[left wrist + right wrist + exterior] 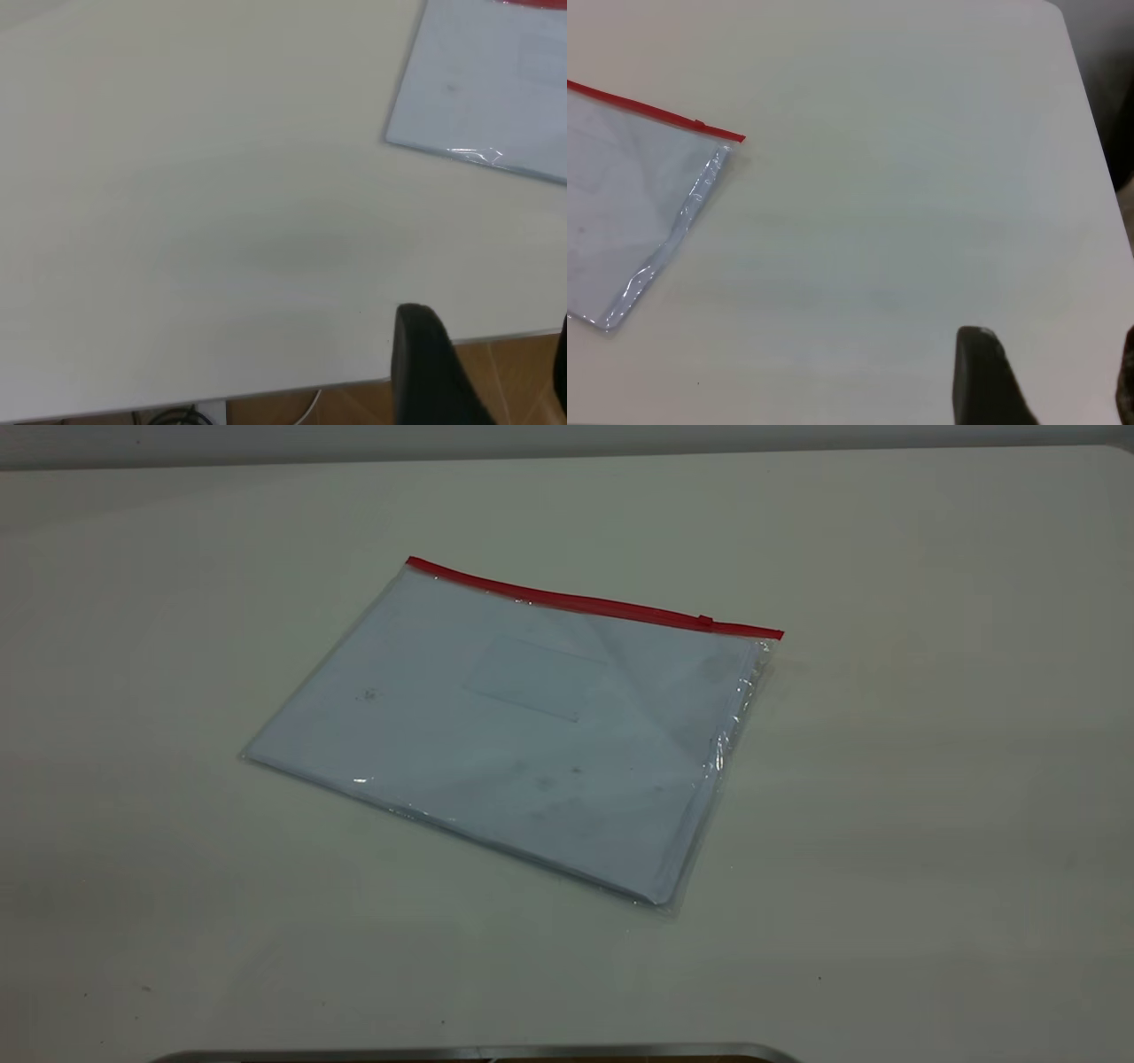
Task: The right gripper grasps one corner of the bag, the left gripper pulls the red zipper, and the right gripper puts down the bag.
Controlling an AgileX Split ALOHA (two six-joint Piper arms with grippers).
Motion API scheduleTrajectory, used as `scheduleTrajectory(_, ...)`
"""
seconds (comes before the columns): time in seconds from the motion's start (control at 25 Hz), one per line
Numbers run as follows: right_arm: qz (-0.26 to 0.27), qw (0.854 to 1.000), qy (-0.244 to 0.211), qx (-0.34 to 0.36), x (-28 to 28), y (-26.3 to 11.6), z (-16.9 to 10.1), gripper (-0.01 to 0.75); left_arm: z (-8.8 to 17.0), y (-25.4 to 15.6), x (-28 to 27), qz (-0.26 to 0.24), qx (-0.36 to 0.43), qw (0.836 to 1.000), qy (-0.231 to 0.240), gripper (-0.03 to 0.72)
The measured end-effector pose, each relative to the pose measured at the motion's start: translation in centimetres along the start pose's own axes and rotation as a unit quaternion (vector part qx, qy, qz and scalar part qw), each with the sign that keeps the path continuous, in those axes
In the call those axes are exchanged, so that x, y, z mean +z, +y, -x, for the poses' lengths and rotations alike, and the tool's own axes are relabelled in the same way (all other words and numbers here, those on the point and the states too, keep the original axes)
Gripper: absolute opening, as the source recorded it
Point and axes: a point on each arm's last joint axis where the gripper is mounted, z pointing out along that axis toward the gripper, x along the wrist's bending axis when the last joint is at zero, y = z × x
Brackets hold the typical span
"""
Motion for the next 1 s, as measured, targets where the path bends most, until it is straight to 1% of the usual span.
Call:
scheduleTrajectory(0.32,0.000,1.000,0.006,0.003,0.0,0.0,-0.1,0.397,0.0,0.0,0.0,0.001,0.000,1.000,0.000,0.410)
scheduleTrajectory(0.4,0.003,1.000,0.027,0.013,0.0,0.1,-0.5,0.397,0.0,0.4,-0.4,0.014,0.000,1.000,0.001,0.410)
scheduleTrajectory(0.48,-0.004,0.998,0.063,0.025,0.2,0.4,-1.1,0.401,-0.1,1.5,-0.7,0.029,0.000,1.000,0.003,0.410)
scheduleTrajectory(0.56,-0.014,0.995,0.097,0.027,0.9,1.3,-1.7,0.416,-0.3,3.3,-0.7,0.040,-0.008,0.999,0.003,0.410)
scheduleTrajectory(0.6,-0.028,0.993,0.113,0.029,1.6,1.9,-2.0,0.432,-0.4,4.5,-0.4,0.040,-0.013,0.999,0.002,0.410)
scheduleTrajectory(0.68,-0.037,0.991,0.131,0.016,3.1,3.3,-2.2,0.470,-0.5,7.0,0.6,0.031,-0.022,0.999,-0.004,0.410)
scheduleTrajectory(0.72,-0.043,0.990,0.135,0.012,4.2,4.1,-2.2,0.498,-0.7,8.3,1.4,0.022,-0.024,0.999,-0.005,0.412)
scheduleTrajectory(0.84,-0.054,0.989,0.136,0.015,7.5,6.0,-2.1,0.550,-1.0,11.8,4.4,-0.012,-0.020,1.000,-0.014,0.437)
scheduleTrajectory(1.0,-0.071,0.988,0.132,0.034,12.7,7.5,-1.9,0.567,-1.0,15.3,9.4,-0.043,-0.008,0.998,-0.049,0.485)
